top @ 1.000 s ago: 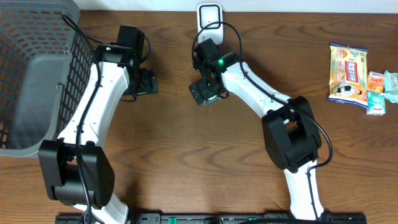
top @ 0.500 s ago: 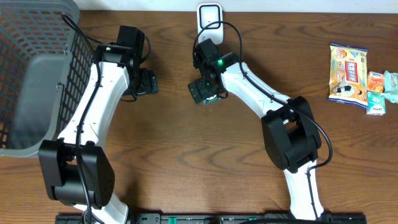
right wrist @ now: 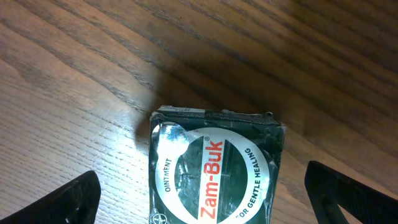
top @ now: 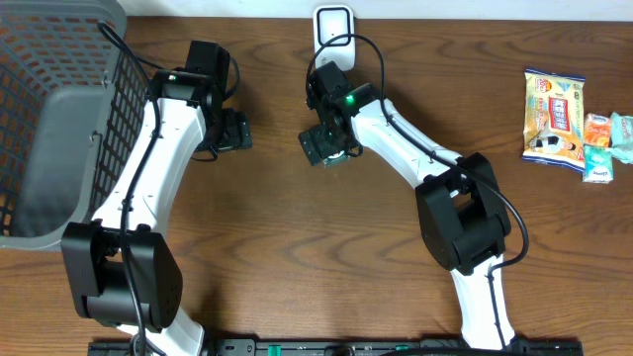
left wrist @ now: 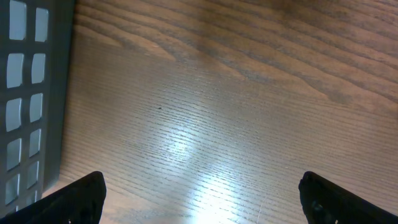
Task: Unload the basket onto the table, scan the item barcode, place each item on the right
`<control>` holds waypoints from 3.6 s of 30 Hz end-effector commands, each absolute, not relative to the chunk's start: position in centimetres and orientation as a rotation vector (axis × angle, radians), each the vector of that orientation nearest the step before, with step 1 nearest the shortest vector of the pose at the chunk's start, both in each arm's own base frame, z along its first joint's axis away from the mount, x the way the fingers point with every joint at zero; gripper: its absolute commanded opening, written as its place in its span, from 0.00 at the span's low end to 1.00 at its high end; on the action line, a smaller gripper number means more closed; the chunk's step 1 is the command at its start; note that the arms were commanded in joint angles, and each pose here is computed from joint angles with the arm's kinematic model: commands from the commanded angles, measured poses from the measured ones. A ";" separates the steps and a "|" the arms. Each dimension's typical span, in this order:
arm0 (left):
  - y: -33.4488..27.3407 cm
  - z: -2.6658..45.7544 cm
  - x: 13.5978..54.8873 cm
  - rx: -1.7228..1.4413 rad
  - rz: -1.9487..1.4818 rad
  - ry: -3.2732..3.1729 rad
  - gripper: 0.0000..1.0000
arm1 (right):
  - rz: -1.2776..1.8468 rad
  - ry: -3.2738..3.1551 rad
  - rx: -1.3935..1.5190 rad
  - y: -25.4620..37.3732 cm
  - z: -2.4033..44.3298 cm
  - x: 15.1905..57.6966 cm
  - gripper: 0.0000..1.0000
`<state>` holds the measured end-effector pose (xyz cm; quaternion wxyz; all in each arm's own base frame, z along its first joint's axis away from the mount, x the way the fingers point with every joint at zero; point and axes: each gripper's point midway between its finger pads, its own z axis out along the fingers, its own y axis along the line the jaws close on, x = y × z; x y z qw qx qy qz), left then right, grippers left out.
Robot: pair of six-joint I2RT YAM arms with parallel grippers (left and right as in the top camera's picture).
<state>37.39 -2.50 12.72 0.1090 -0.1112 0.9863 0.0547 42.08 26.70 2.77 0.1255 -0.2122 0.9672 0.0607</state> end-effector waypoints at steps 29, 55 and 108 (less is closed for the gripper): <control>-2.2 12.7 37.3 -0.317 0.182 2.903 0.98 | 0.085 2.859 -0.744 25.1 -0.7 40.2 0.91; -2.2 12.7 37.3 -0.317 0.182 2.903 0.98 | 0.111 2.862 -0.696 25.3 -0.6 40.4 0.71; -2.2 12.7 37.3 -0.317 0.182 2.903 0.98 | 0.514 2.926 -0.490 25.5 2.0 40.4 0.59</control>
